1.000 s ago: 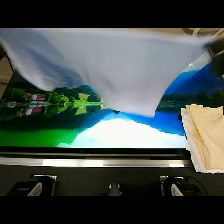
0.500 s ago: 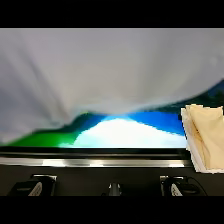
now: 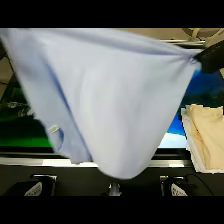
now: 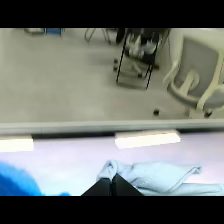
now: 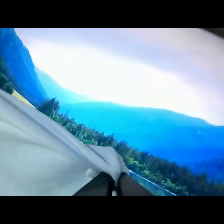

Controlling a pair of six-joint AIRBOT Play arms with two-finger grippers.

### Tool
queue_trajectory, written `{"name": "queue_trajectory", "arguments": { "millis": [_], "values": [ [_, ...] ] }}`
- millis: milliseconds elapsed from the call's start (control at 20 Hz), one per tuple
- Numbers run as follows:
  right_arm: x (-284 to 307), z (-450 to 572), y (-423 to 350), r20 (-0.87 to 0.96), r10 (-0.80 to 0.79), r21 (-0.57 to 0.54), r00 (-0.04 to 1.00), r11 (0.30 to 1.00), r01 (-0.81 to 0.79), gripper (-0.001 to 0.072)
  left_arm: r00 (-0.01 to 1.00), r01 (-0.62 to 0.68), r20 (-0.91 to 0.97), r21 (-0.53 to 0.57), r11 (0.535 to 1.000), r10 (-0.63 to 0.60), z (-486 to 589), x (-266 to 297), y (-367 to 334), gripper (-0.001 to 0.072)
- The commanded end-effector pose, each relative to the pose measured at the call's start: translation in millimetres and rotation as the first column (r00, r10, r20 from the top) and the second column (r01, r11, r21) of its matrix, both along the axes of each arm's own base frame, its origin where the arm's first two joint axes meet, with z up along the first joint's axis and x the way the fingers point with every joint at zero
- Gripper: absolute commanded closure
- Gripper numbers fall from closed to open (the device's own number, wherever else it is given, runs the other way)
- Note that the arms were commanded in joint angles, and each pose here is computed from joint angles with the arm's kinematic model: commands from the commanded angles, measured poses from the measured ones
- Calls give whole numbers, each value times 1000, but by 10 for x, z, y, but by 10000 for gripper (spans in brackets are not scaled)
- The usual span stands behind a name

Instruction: Fold the shirts.

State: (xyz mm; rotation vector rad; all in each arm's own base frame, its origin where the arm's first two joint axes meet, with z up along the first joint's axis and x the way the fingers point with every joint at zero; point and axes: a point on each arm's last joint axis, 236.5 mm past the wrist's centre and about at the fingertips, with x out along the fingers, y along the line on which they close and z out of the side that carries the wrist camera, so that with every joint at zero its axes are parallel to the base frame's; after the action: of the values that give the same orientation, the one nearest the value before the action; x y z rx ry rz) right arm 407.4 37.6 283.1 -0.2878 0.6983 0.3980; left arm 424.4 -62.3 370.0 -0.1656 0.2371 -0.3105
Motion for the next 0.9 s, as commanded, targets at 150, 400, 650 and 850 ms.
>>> {"name": "queue_trajectory", "arguments": {
  "millis": [150, 400, 650, 850],
  "values": [
    [1256, -1706, 102, -261, -76, 227, 962, 964, 137, 685, 899, 8, -437, -9, 1000, -12, -2227, 921, 49, 686],
    [1095, -2661, 635, -518, 67, 299, 853, 948, 107, 685, 723, 104, -683, -41, 994, -104, -3306, 800, -214, 686],
    [1022, -2551, 512, -499, 88, 260, 862, 964, 52, 128, 483, 137, -858, -124, 983, -176, -3648, 246, -197, 29],
    [286, -2567, -165, -686, 86, 123, 722, 992, -1, 174, 233, 141, -943, -210, 967, -238, -3785, -471, -49, 131]
  ]
}}
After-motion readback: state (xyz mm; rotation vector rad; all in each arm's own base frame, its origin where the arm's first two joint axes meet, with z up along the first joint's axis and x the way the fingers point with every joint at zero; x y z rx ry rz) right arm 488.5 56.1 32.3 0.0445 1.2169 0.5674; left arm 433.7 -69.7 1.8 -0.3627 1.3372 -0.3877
